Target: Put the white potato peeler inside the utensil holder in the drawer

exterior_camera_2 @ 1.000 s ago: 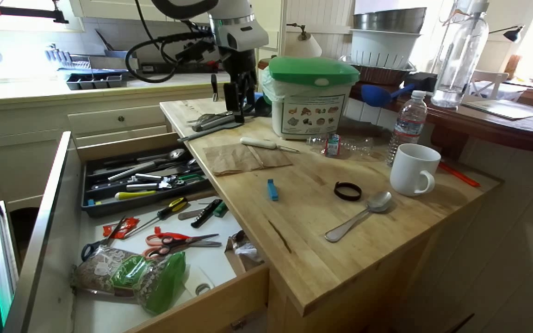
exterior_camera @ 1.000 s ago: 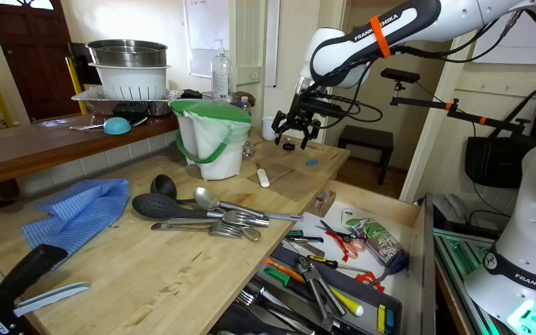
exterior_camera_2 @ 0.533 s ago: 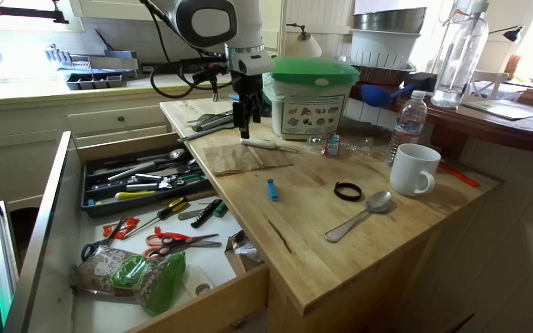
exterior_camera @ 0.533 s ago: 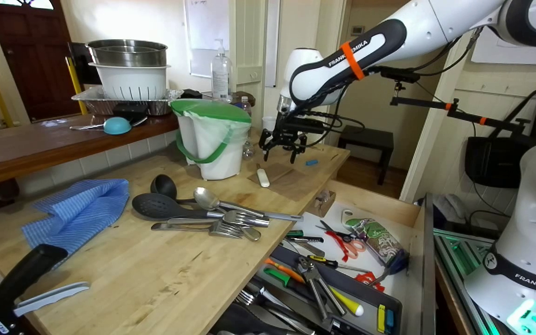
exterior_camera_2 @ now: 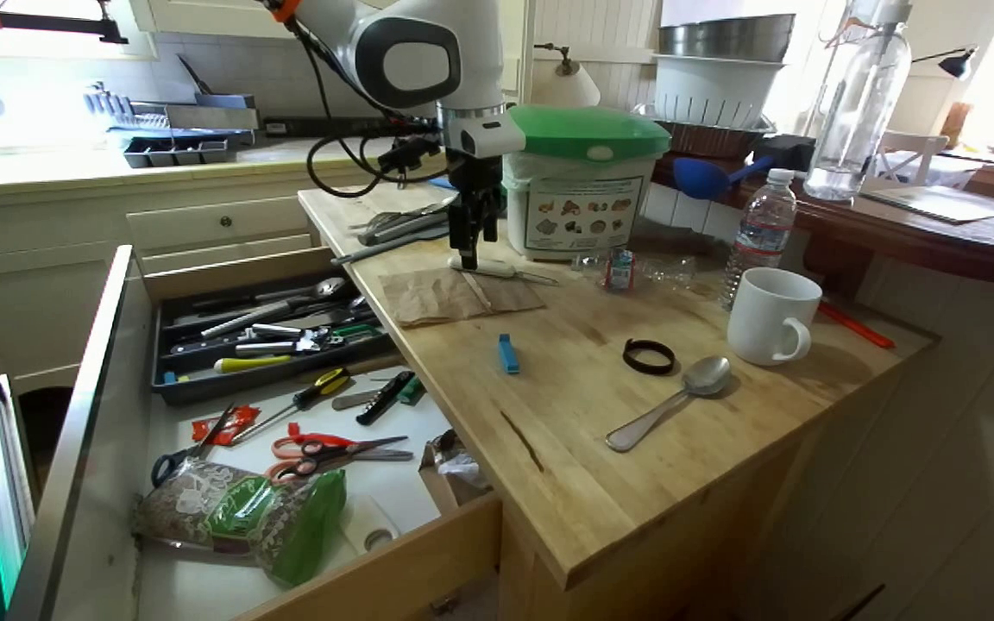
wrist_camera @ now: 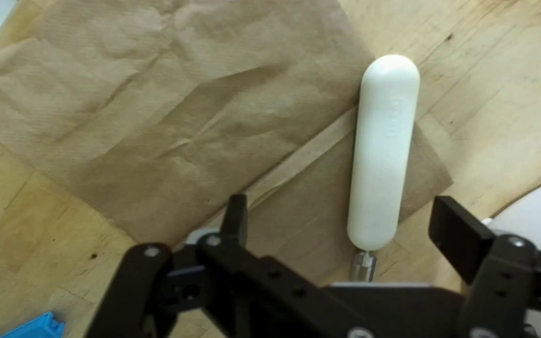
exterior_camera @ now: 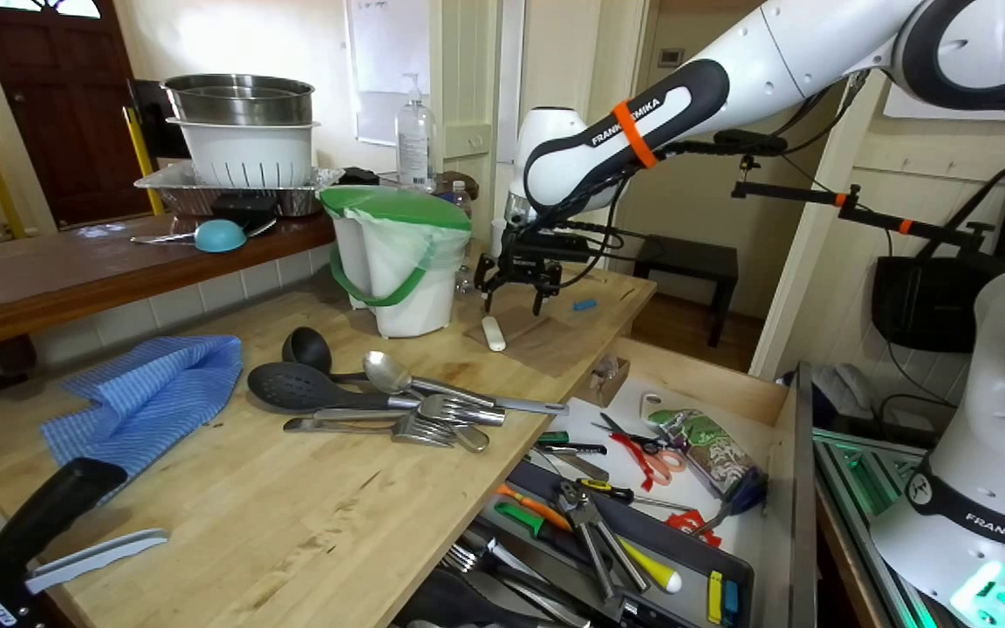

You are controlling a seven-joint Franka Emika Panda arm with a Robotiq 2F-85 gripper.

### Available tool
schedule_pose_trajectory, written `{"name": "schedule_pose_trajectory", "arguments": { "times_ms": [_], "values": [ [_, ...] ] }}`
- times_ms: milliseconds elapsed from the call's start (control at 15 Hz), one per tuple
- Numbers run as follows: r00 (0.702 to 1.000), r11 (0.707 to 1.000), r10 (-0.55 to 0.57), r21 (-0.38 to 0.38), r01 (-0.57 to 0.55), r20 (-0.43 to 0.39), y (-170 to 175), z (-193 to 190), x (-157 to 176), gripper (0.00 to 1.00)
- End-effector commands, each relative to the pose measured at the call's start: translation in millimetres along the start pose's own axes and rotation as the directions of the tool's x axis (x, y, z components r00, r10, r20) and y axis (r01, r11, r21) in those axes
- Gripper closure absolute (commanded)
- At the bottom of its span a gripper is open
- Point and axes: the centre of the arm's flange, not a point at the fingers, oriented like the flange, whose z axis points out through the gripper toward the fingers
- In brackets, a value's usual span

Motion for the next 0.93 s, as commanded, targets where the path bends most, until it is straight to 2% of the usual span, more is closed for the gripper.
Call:
{"name": "schedule_pose_trajectory", "arguments": {
  "times_ms": [0,67,200,267,333,467,800,867],
  "values": [
    [1.0,1.0,0.015,-0.027,-0.014,0.012,-15.1,10.5,12.2,0.07],
    [1.0,1.0,0.013,-0.028,-0.012,0.014,-17.0,13.4,15.0,0.16],
    [1.0,0.999,0.012,-0.036,-0.011,0.015,-20.7,17.4,19.6,0.16],
    [1.0,0.999,0.012,-0.04,-0.011,0.018,-22.4,18.8,21.1,0.22],
    [1.0,0.999,0.012,-0.045,-0.011,0.02,-23.8,20.2,22.2,0.21],
    [1.0,0.999,0.008,-0.051,-0.007,0.023,-26.7,21.6,24.3,0.25],
    [0.999,0.998,0.004,-0.067,-0.002,0.033,-33.0,21.8,28.6,0.28],
    [0.999,0.997,0.004,-0.071,-0.002,0.034,-34.1,21.5,29.4,0.36]
  ]
}}
